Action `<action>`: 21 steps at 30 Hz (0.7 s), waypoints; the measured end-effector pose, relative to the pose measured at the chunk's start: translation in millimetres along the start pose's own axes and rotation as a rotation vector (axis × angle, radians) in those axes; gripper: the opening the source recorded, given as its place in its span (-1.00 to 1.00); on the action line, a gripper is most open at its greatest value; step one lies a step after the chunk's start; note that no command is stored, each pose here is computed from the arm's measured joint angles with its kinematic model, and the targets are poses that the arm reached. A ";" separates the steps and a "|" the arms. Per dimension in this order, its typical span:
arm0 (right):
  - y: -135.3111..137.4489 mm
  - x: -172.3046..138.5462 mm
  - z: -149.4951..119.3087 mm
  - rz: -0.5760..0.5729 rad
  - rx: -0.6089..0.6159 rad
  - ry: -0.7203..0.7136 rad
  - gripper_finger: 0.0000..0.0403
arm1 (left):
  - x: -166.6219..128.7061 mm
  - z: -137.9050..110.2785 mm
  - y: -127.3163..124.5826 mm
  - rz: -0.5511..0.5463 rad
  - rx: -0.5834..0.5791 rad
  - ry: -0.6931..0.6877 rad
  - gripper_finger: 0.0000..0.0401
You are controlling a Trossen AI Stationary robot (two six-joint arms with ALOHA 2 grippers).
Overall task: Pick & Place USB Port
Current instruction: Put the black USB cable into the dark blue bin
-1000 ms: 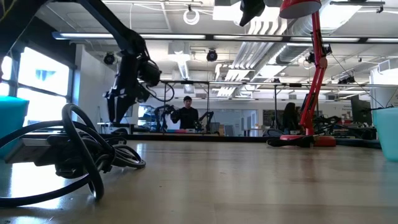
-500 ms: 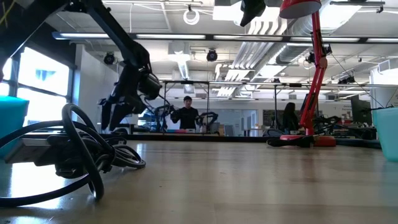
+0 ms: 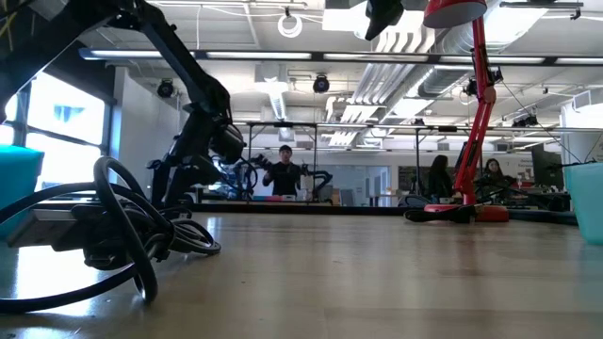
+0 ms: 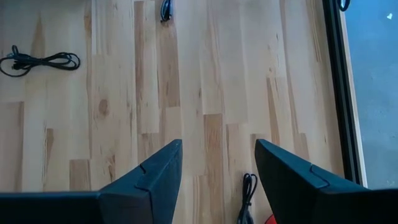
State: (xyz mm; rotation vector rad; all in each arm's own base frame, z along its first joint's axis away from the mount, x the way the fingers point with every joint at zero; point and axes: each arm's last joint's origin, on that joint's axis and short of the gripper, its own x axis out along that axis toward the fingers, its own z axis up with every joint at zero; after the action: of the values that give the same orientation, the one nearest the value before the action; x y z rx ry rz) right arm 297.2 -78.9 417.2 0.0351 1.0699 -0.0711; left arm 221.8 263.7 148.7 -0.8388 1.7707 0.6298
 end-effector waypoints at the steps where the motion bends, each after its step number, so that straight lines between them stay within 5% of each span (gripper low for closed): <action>1: 0.0 0.0 0.0 0.002 0.000 0.000 -0.03 | 0.1 0.1 0.0 0.001 -0.003 0.000 0.28; 21: 1.1 0.0 1.2 0.041 -0.012 -0.018 -0.03 | -14.5 8.3 6.7 0.065 -0.005 -0.080 0.28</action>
State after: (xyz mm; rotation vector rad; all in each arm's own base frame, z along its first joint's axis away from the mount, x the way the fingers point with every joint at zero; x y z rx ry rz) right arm 298.3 -77.9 417.8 0.0454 1.0509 -0.0276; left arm 224.5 277.6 159.9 -0.7516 1.7299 0.7009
